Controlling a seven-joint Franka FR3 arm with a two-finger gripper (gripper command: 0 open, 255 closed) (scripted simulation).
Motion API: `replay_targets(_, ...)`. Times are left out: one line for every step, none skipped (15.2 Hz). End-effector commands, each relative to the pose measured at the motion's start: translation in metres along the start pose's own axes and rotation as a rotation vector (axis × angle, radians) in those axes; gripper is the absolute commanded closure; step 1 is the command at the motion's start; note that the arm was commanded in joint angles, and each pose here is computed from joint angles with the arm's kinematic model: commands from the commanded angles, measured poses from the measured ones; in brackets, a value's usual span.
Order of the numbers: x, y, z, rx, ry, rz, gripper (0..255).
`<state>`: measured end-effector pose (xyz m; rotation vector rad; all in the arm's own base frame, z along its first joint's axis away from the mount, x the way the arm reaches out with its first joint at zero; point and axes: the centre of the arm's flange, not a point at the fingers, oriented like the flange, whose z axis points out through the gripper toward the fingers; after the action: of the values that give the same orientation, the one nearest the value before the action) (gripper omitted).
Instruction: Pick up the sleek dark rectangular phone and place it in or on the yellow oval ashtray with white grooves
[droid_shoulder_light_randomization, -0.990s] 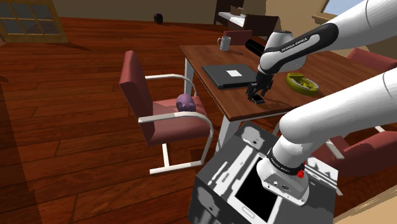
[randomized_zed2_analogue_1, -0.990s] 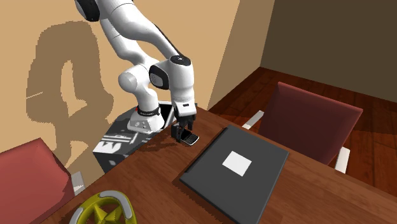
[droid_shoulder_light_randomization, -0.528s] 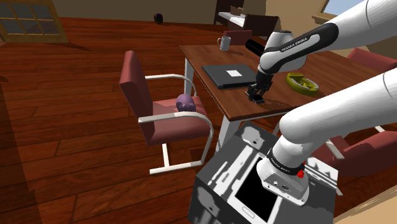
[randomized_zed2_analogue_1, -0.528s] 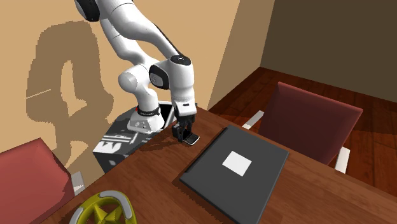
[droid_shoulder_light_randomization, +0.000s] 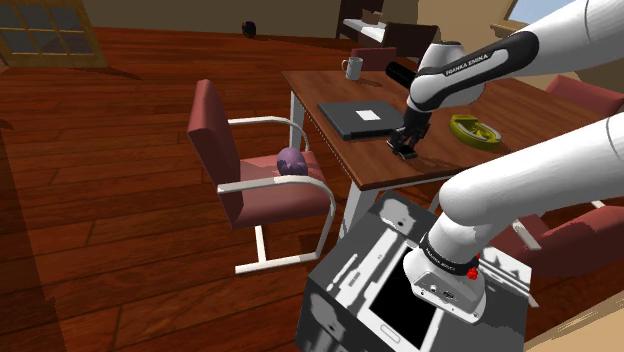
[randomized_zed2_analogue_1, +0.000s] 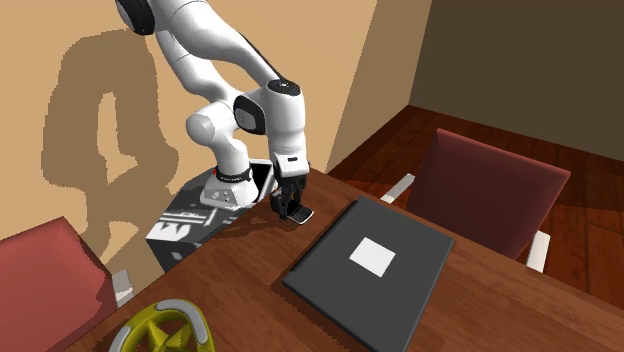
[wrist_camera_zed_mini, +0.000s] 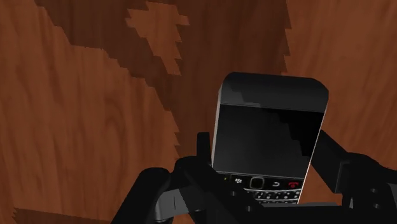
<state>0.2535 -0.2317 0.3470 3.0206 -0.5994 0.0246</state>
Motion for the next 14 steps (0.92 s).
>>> replay_targets(-0.001, 0.001, -0.01, 0.0, -0.001, 0.0, 255)
replay_targets(-0.001, 0.002, -0.015, 0.0, -0.001, 0.0, 255)
replay_targets(-0.001, 0.002, -0.02, 0.0, -0.001, 0.0, 255)
replay_targets(0.0, 0.002, -0.026, 0.0, -0.001, 0.0, 255)
replay_targets(0.0, 0.003, -0.031, 0.0, -0.001, 0.0, 255)
replay_targets(0.0, 0.003, -0.036, 0.0, -0.001, 0.0, 255)
replay_targets(0.0, 0.003, -0.042, 0.0, -0.001, 0.0, 255)
replay_targets(0.0, 0.003, -0.047, 0.0, -0.001, 0.0, 255)
replay_targets(0.0, 0.004, -0.052, 0.0, -0.001, 0.0, 255)
replay_targets(0.001, 0.004, -0.057, 0.0, -0.001, 0.0, 255)
replay_targets(0.001, 0.004, -0.063, 0.0, -0.001, 0.0, 255)
replay_targets(0.001, 0.005, -0.068, 0.0, -0.001, 0.0, 255)
replay_targets(0.001, 0.005, -0.073, 0.0, -0.001, 0.0, 255)
replay_targets(0.001, 0.005, -0.078, 0.0, -0.001, 0.0, 255)
